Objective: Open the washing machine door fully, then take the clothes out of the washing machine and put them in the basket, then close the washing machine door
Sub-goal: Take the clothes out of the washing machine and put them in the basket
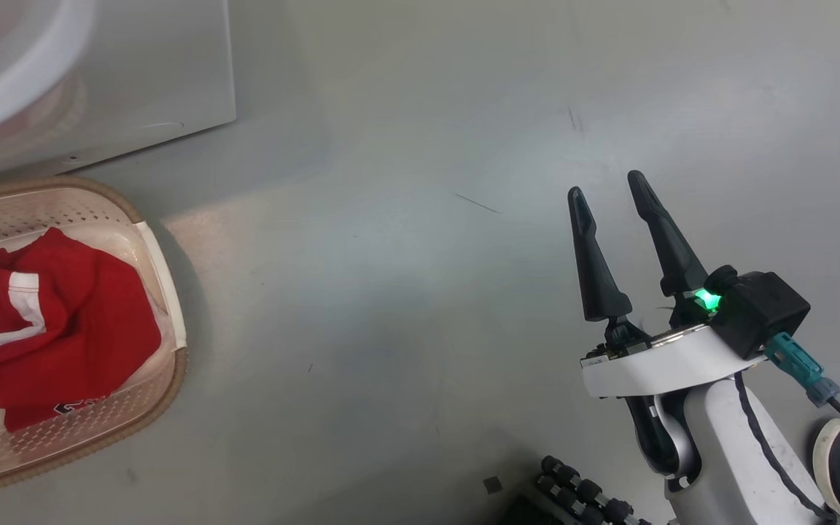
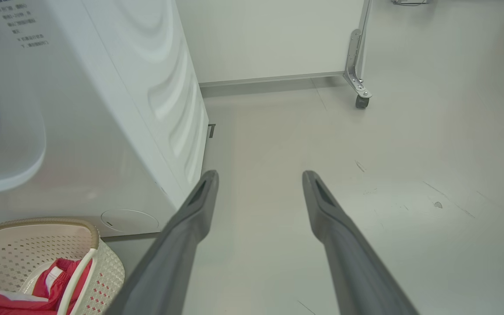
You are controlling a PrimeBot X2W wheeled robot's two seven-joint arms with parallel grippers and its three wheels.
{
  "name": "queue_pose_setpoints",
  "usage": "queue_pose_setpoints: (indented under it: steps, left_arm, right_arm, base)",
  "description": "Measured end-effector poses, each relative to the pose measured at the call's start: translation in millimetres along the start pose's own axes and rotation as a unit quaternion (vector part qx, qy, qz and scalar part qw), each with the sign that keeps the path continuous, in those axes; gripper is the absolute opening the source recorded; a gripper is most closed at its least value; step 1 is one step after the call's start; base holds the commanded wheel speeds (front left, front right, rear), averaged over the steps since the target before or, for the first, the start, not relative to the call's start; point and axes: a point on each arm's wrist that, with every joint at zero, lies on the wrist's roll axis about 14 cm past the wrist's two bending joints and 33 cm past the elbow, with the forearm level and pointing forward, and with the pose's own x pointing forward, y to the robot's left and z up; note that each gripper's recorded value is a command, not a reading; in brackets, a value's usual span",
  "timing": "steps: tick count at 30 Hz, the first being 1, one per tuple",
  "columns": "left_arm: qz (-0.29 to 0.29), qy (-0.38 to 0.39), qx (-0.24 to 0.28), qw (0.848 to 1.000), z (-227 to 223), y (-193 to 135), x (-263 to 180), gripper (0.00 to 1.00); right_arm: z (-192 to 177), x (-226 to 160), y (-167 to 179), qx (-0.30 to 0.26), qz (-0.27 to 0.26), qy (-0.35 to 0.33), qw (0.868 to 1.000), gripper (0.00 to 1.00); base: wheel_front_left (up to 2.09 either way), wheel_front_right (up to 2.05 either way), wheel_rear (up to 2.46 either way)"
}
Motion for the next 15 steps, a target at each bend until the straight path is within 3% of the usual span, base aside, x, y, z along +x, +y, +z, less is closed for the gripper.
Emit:
queue_pose_setpoints:
  steps: [15]
  left_arm:
    - [0.015,0.030,0.018,0.999,-9.3,3.0,21.6,1.00]
  right_arm:
    - [-2.9,0.9,-5.9,-0.003,-0.014,0.005,1.000,1.00]
  base:
    - [0.00,0.00,0.00]
